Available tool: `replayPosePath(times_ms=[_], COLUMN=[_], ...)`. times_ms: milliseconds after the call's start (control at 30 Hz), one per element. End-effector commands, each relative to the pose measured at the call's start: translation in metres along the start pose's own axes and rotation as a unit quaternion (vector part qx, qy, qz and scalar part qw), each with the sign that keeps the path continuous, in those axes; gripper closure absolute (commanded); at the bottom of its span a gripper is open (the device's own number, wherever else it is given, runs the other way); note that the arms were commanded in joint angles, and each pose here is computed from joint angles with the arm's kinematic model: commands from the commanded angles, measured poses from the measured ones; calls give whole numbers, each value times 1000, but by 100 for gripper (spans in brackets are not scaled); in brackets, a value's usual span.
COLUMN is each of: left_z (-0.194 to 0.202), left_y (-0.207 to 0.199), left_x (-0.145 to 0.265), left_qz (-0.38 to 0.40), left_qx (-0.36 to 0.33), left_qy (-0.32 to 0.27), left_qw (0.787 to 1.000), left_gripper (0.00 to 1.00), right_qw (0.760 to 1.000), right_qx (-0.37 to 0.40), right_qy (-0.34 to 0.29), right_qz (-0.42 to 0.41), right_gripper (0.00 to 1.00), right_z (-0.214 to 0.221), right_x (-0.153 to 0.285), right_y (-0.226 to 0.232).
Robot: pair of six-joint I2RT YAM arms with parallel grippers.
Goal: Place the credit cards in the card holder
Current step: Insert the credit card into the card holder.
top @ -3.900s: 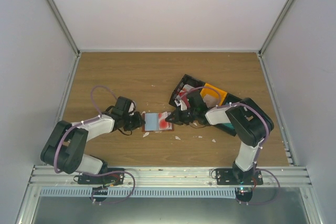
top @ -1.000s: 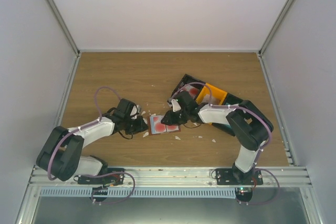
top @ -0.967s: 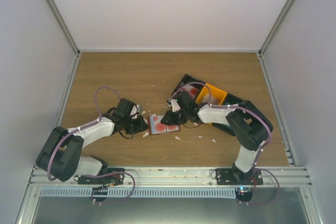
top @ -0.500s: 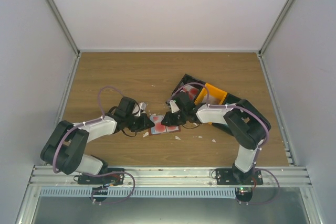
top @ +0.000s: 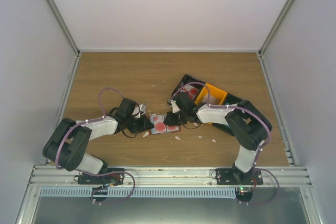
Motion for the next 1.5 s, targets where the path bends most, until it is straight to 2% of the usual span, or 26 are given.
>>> replayPosePath(times_ms=[0, 367, 800, 967, 1100, 1233, 1467], left_z=[-2, 1, 2, 3, 3, 2, -3], left_y=[3, 9, -21, -30, -30, -32, -32], left_x=[-4, -10, -6, -4, -5, -5, -1], left_qz=[-1, -4, 81, 108, 109, 105, 83], left_qx=[-5, 2, -38, -49, -49, -50, -57], left_qy=[-7, 8, 29, 42, 45, 44, 23], left_qw=[1000, 1000, 996, 992, 992, 992, 995], left_gripper=[83, 78, 81, 73, 72, 73, 81], right_qw=[1000, 998, 999, 1000, 1000, 1000, 1000], right_qx=[8, 14, 14, 15, 13, 14, 13], right_qy=[16, 12, 4, -4, -14, -22, -13], right_qz=[-5, -61, -39, -26, -17, -7, -7], right_gripper=[97, 99, 99, 94, 93, 92, 92], right_z=[5, 2, 1, -2, -4, -6, -3], right_x=[-7, -13, -8, -3, 0, 4, 0], right_y=[2, 15, 11, 10, 10, 9, 7])
Point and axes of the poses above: each gripper's point midway between its finger pads, its own x axis back along the fingers, its own y axis along the line the jaws close on, z = x × y, the point moved 5 cm from there along x, back along the fingers, and after that the axes turned 13 degrees about x, right-handed, at the moved point
